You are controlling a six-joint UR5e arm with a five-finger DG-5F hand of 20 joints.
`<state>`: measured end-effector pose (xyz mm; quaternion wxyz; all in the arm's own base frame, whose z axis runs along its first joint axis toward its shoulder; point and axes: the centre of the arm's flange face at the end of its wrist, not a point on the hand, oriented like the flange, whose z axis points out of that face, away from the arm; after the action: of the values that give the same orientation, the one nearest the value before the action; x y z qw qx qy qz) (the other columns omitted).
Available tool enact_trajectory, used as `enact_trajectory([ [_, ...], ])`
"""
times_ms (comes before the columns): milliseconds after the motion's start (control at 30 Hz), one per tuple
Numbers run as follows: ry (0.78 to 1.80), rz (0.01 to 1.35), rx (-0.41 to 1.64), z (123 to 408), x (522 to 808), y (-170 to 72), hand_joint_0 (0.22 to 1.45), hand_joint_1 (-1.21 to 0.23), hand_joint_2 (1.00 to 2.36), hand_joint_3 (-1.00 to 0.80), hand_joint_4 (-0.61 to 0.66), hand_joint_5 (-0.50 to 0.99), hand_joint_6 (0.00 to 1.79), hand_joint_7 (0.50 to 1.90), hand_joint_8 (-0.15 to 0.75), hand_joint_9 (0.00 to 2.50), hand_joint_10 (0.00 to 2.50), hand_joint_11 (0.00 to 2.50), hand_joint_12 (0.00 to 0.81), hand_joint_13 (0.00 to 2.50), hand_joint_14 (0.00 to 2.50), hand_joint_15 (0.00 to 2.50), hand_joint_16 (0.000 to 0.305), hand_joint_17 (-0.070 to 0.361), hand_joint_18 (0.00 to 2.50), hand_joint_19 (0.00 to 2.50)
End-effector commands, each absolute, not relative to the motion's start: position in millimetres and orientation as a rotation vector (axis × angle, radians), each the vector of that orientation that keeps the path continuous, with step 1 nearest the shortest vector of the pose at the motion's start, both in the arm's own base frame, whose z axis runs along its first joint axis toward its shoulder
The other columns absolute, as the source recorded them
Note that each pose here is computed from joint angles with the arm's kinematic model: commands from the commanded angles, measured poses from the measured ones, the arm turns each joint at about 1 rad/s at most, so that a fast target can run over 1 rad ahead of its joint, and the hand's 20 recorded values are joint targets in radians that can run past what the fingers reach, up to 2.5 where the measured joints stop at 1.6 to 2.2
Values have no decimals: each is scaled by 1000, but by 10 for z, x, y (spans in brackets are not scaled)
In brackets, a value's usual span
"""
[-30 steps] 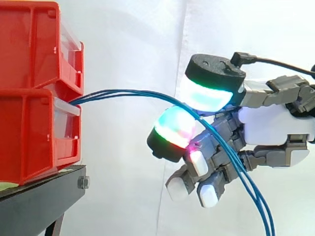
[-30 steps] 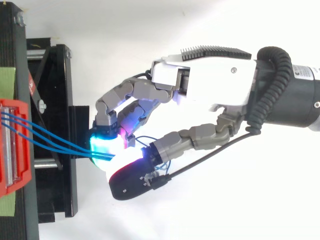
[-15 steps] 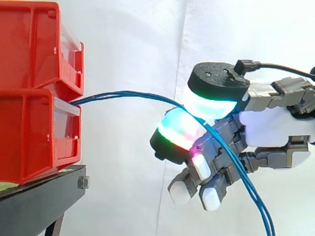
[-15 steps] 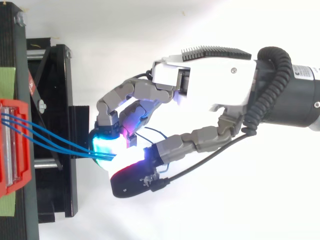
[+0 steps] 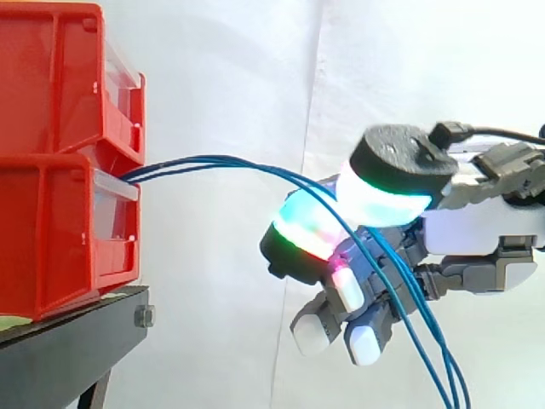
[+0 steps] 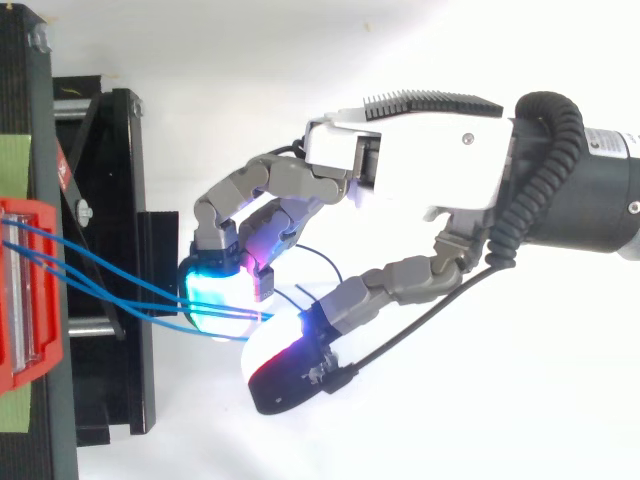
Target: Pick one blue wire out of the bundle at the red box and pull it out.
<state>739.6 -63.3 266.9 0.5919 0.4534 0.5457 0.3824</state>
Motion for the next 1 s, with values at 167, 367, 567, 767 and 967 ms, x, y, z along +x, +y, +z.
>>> enact_trajectory([
  [167,1271,888,1054,2667,7394,-633,576,-645,1003,-458,215,-173,902,1023,384,910,16,739,465,746,12,368,59,132,801,491],
  [367,1270,889,1055,2667,7394,-633,662,-821,1012,-341,146,-189,922,1031,371,886,17,744,462,757,12,364,58,131,811,464],
  [567,1272,890,1055,2656,7397,-621,717,-943,1012,-346,245,-234,918,955,345,761,17,746,456,717,12,339,59,133,821,408],
  [767,1270,893,1056,2673,7397,-631,528,-844,1000,-500,245,-219,875,914,363,767,17,755,475,684,12,361,62,141,797,450],
  [967,1269,890,1056,2673,7396,-633,580,-516,1017,-264,226,-155,769,983,365,862,15,675,457,660,14,371,59,133,701,543],
])
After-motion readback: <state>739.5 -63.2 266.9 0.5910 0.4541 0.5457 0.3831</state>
